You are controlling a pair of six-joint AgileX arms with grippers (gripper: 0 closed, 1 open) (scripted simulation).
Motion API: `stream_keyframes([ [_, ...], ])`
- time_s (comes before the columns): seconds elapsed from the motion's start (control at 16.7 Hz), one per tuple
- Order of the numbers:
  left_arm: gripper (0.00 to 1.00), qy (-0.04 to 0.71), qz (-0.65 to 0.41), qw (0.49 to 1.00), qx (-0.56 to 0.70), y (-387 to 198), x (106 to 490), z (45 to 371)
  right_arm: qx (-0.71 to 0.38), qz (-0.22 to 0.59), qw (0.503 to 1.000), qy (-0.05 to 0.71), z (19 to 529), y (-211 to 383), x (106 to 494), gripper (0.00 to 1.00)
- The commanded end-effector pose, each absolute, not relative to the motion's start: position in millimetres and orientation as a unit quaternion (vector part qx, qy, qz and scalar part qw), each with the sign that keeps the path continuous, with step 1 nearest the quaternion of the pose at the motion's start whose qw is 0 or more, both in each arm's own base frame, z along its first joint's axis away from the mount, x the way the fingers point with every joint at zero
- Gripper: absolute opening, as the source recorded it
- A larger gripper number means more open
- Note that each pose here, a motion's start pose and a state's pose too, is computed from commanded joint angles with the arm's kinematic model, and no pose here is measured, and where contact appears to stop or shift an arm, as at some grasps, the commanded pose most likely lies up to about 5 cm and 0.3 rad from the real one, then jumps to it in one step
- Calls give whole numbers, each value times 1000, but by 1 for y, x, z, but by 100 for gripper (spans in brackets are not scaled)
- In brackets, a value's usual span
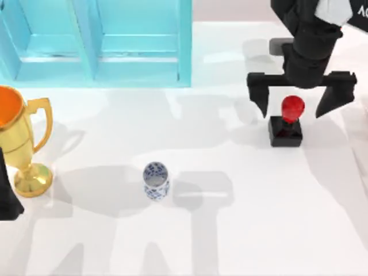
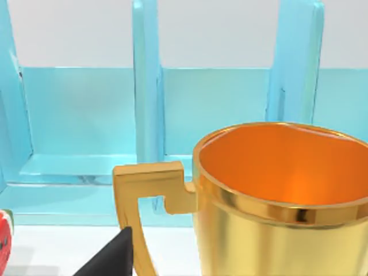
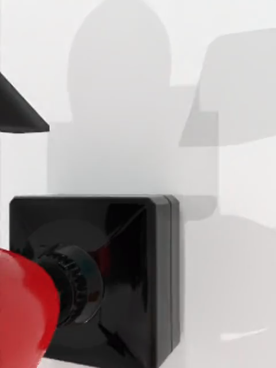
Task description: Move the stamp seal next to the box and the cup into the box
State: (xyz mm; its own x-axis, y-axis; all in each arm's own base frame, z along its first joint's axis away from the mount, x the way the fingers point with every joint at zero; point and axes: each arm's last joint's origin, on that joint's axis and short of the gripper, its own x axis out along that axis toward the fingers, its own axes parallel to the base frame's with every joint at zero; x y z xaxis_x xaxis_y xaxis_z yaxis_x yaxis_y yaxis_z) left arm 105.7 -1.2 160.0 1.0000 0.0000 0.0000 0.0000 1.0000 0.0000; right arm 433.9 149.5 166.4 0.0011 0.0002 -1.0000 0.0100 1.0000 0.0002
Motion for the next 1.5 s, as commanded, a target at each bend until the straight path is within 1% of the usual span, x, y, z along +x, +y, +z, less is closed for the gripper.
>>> stream_keyframes([
  [0.12, 100, 0, 0, 1000, 0, -1, 106, 160, 3, -4, 707, 707, 153, 149, 432, 100],
  [0.36, 100, 0, 0, 1000, 0, -1, 106, 160, 3, -4, 707, 707, 150, 149, 432, 100],
  [1.14, 100, 0, 0, 1000, 0, -1, 106, 160, 3, -4, 707, 707, 150, 149, 432, 2],
  [1.2, 100, 0, 0, 1000, 0, -1, 106, 160, 3, -4, 707, 707, 150, 149, 432, 0],
  [1.5, 100, 0, 0, 1000, 0, -1, 106, 160, 3, -4, 707, 707, 150, 149, 432, 0],
])
